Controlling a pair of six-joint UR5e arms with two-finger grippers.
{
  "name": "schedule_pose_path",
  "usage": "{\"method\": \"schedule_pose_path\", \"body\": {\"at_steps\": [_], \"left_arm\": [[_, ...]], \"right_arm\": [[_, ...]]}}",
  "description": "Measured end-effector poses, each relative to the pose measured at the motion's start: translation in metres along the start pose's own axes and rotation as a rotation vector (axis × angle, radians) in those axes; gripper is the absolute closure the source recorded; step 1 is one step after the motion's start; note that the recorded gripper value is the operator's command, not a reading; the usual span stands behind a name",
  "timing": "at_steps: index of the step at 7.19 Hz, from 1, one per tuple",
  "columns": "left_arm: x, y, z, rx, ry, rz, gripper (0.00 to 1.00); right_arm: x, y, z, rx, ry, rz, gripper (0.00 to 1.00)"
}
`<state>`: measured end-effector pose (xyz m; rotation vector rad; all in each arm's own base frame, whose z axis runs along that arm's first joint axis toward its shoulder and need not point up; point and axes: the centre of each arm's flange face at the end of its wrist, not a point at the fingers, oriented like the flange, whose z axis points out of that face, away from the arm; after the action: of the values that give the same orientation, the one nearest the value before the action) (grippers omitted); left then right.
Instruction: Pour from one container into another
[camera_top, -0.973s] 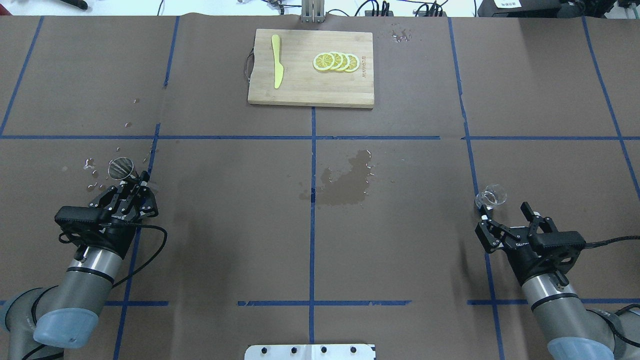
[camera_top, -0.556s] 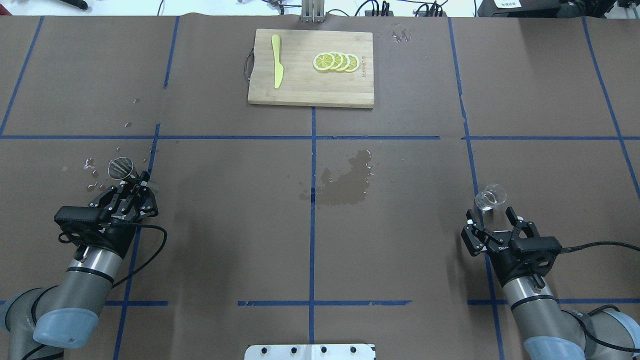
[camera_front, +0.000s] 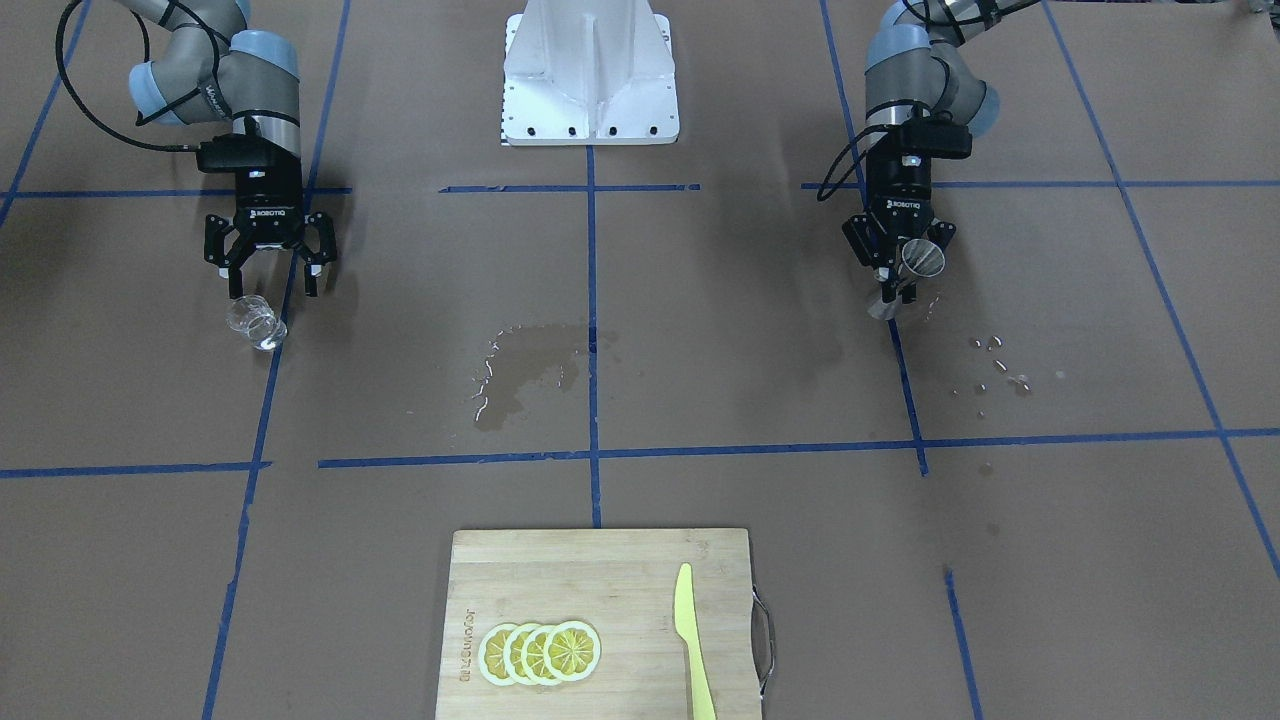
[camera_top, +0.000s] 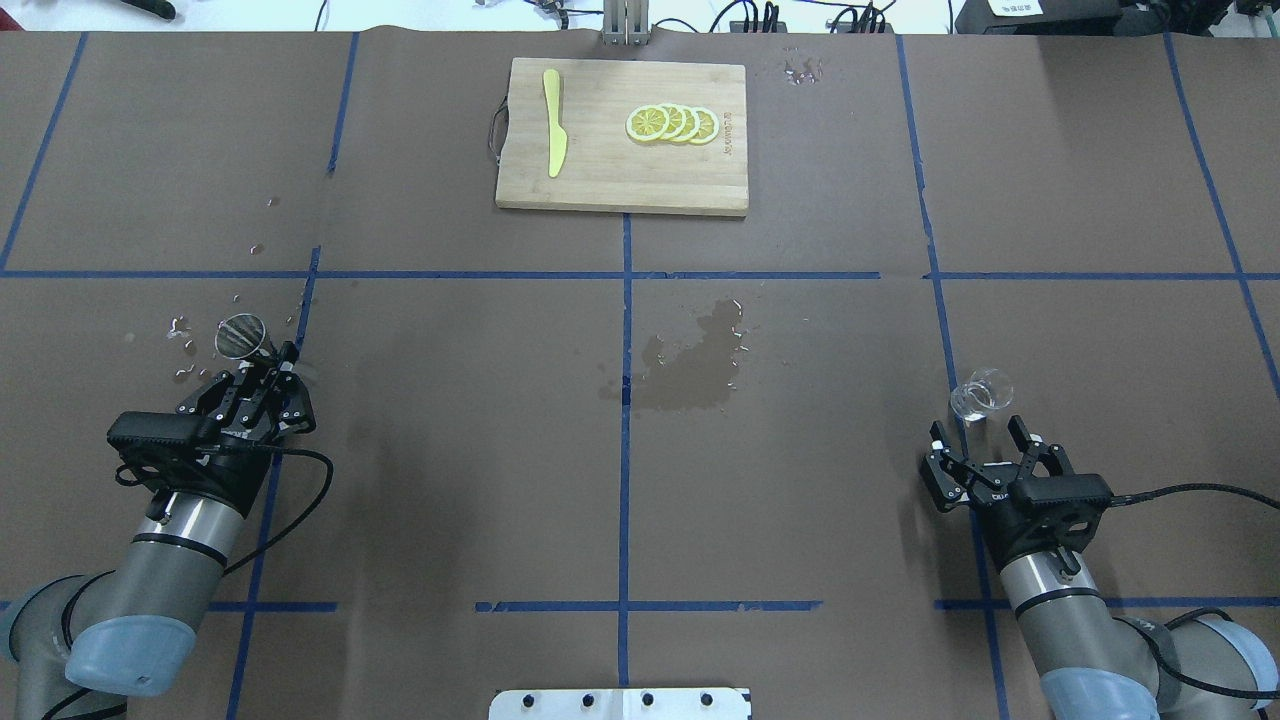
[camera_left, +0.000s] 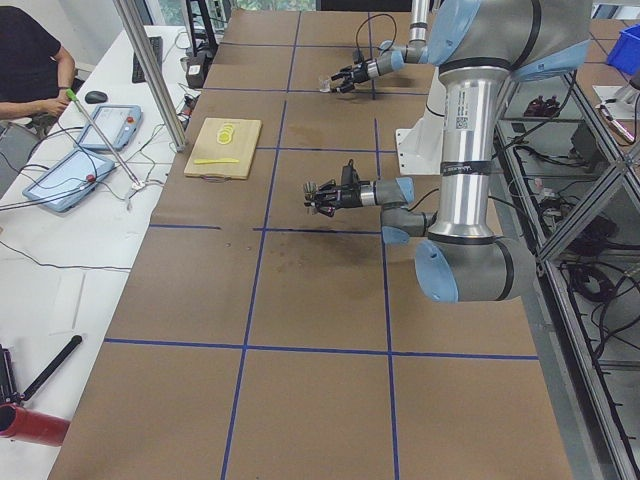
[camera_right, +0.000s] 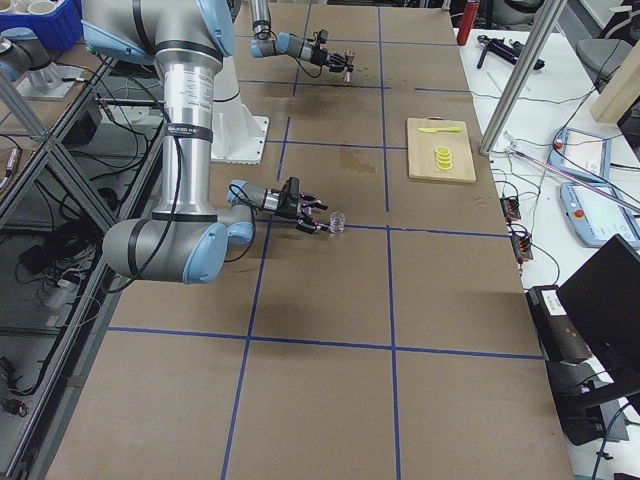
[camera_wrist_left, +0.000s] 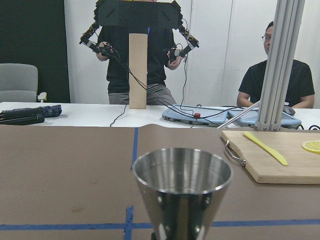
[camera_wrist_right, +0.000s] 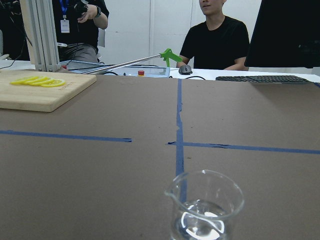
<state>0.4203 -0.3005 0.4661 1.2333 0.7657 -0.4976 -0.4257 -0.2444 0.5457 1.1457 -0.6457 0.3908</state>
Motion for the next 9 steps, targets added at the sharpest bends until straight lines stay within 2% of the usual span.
{"method": "schedule_pose_path", "body": {"at_steps": [4, 9], "left_arm": [[0.0, -0.002, 0.0, 0.003, 0.003, -0.01, 1.0], [0.0, -0.004, -0.001, 0.02, -0.004, -0.012, 1.0]], "right_arm": [[0.009, -0.003, 0.018, 0.0, 0.031, -0.002, 0.07], [0.009, -0.006, 0.028, -0.015, 0.043, 0.008, 0.08]]}}
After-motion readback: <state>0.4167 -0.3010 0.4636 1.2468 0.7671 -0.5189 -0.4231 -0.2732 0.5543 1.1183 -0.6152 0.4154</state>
